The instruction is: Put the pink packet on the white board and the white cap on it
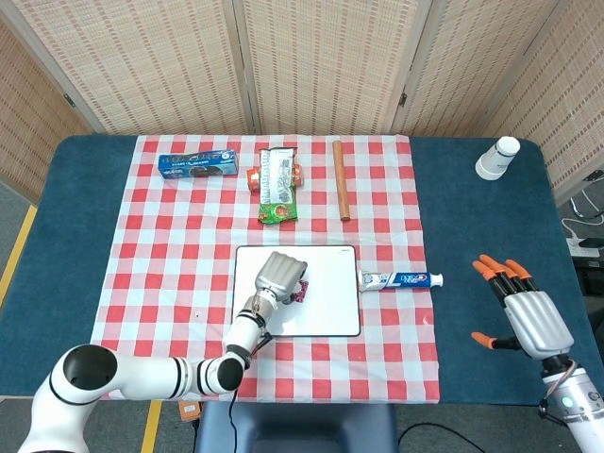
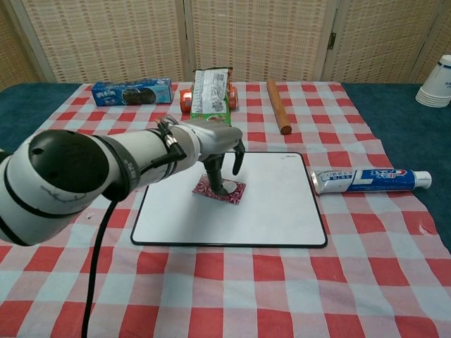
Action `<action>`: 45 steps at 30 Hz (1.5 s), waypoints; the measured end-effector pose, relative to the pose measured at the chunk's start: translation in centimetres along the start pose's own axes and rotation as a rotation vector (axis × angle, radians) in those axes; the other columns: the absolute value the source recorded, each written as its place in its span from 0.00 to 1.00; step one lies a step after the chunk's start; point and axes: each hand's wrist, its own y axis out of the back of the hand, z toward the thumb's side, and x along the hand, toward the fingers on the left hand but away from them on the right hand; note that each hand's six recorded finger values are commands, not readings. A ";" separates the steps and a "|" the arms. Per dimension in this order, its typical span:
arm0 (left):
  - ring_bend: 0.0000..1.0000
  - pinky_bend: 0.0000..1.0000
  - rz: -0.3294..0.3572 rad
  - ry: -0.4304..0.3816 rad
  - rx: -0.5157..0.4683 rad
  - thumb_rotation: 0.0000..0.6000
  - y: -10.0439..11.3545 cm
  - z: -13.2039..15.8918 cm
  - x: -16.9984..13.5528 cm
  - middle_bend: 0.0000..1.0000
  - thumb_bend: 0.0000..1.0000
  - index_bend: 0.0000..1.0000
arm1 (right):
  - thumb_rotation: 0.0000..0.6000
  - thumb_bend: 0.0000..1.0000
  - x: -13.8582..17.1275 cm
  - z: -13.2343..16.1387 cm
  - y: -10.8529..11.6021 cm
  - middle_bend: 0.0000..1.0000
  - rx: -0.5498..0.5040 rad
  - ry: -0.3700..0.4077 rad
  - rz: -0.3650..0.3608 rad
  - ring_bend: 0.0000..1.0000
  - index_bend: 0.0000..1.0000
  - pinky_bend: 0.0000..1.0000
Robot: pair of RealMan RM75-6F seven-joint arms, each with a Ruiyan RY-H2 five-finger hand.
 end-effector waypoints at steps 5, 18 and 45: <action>1.00 1.00 0.008 0.005 -0.003 1.00 0.5 -0.8 -0.2 1.00 0.20 0.32 | 0.91 0.00 0.0 0.0 0.0 0.00 -0.001 -0.001 -0.002 0.00 0.00 0.08; 1.00 1.00 0.172 0.063 -0.051 1.00 4.2 -5.5 -4.6 0.91 0.27 0.46 | 0.91 0.00 0.3 0.5 -0.1 0.00 0.009 0.018 -0.005 0.00 0.00 0.08; 0.00 0.01 0.422 0.243 -0.417 0.89 -7.3 -24.3 -25.4 0.00 0.28 0.00 | 0.91 0.00 -0.1 1.4 -1.4 0.00 0.045 0.000 -0.001 0.00 0.00 0.08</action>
